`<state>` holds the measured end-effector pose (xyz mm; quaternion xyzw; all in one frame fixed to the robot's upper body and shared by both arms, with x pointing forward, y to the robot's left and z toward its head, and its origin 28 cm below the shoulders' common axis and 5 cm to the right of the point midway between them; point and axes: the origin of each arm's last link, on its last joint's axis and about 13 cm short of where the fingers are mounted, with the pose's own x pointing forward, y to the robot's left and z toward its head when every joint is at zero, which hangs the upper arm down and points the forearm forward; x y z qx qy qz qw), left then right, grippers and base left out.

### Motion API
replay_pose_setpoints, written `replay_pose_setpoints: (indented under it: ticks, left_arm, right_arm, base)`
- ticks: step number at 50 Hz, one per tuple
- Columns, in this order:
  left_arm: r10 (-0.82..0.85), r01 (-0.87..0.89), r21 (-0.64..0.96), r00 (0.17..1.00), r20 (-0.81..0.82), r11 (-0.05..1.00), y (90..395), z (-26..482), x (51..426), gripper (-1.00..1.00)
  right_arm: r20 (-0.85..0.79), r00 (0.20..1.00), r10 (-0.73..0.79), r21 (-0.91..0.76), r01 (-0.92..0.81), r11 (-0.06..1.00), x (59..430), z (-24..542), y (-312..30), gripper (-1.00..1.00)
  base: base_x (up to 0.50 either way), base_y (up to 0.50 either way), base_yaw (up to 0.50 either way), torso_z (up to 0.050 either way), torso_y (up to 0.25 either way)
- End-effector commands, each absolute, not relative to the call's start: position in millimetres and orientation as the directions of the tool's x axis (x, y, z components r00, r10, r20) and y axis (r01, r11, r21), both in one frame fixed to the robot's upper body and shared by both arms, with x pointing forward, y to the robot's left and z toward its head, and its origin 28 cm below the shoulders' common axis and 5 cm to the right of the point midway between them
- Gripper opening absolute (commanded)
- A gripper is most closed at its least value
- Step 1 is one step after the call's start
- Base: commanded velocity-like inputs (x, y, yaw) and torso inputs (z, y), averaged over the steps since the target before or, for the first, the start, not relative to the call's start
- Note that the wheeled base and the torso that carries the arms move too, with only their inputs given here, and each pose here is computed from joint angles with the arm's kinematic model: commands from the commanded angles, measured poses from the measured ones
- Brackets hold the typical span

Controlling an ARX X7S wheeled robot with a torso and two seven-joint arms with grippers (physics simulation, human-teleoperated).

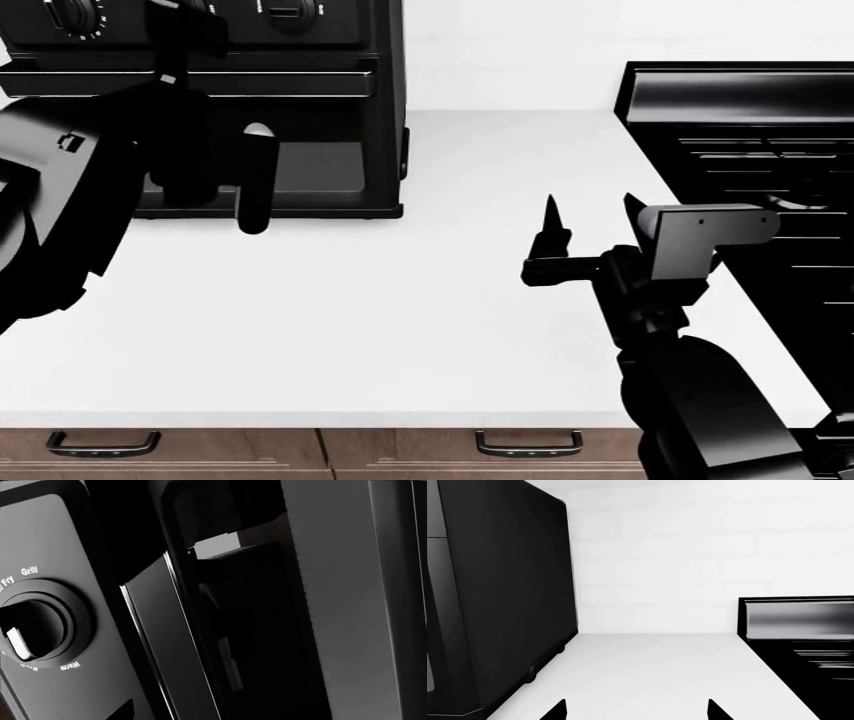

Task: Open the toaster oven door.

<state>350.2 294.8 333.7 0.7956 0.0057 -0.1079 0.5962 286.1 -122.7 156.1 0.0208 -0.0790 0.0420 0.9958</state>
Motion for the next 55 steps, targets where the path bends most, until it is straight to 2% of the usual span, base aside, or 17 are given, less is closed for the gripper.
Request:
replay_pose_setpoints:
  ticks: [1, 22, 23, 42, 55]
  left_arm:
    - [-0.114, 0.138, 0.944, 0.977, -0.179, -0.300, 294, 332, 363, 1.00]
    - [-0.119, 0.143, 0.939, 0.975, -0.188, -0.312, 293, 326, 377, 1.00]
    - [-0.125, 0.140, 0.940, 0.974, -0.187, -0.312, 292, 326, 376, -1.00]
    - [-0.188, 0.109, 0.937, 0.966, -0.179, -0.332, 292, 315, 365, -1.00]
    - [-0.228, 0.131, 0.941, 0.951, -0.208, -0.313, 294, 301, 337, -1.00]
  right_arm:
    - [0.158, 0.985, 0.074, 0.033, -0.080, 0.996, 286, 156, -124, 1.00]
    - [0.156, 0.986, 0.061, 0.029, -0.067, 0.997, 287, 158, -126, 1.00]
    - [0.156, 0.986, 0.060, 0.029, -0.066, 0.997, 287, 158, -126, 1.00]
    - [0.150, 0.987, 0.063, 0.035, -0.069, 0.997, 287, 155, -125, 1.00]
    - [0.151, 0.987, 0.061, 0.043, -0.068, 0.997, 286, 154, -126, 1.00]
  base:
    - [0.00, 0.00, 0.00, 0.000, 0.000]
    - [0.01, 0.00, 0.00, 0.000, 0.000]
    - [0.02, 0.00, -0.01, 0.000, 0.000]
    - [0.00, 0.00, 0.00, 0.000, 0.000]
    - [0.00, 0.00, 0.00, 0.000, 0.000]
